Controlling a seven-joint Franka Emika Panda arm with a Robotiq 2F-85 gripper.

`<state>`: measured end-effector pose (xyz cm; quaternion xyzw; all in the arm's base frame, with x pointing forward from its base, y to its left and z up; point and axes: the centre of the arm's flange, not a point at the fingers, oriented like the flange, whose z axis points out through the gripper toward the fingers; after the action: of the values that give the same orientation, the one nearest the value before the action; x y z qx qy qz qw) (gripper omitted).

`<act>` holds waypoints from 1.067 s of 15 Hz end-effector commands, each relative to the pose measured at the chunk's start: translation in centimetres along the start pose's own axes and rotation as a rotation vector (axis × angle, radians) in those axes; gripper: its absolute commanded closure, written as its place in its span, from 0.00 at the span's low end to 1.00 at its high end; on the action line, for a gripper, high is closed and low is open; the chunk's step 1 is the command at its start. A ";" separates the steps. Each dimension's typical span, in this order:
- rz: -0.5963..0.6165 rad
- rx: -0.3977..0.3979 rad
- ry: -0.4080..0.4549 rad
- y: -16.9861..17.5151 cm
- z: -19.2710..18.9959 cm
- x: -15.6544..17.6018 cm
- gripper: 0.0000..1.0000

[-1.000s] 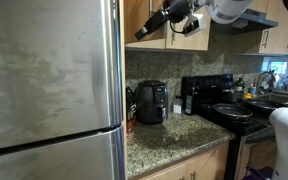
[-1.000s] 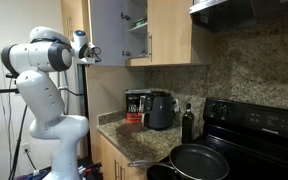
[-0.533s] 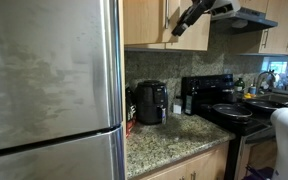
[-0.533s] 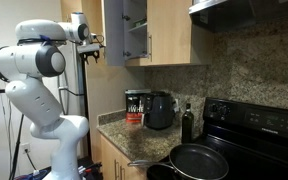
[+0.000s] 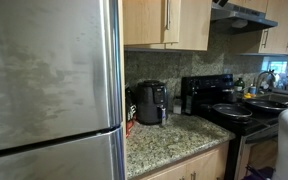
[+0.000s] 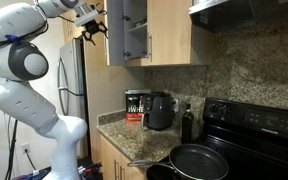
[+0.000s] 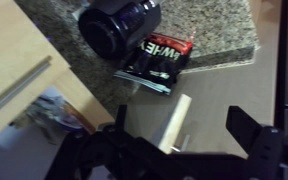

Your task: Open the left cabinet door

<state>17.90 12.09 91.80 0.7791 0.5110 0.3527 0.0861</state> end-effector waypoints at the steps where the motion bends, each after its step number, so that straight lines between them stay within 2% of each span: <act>1: 0.030 -0.031 0.002 2.0 -0.3 -1.1 0.00; 3: 0.053 -0.045 -0.004 3.7 -0.1 -1.9 0.00; 5: 0.107 0.000 0.026 5.2 2.8 -0.3 0.00; 8: 0.236 0.037 0.142 8.4 6.4 2.6 0.00; 11: 0.365 0.019 0.227 10.7 10.6 4.8 0.00; 12: 0.397 0.005 0.237 11.1 11.8 5.2 0.00; 13: 0.347 0.027 0.212 10.4 10.2 4.0 0.00; 15: 0.382 0.016 0.217 11.3 12.4 4.8 0.00; 16: 0.381 0.035 0.222 11.0 13.0 4.9 0.00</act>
<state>35.53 13.95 90.27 0.8216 0.3622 0.4382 -0.0428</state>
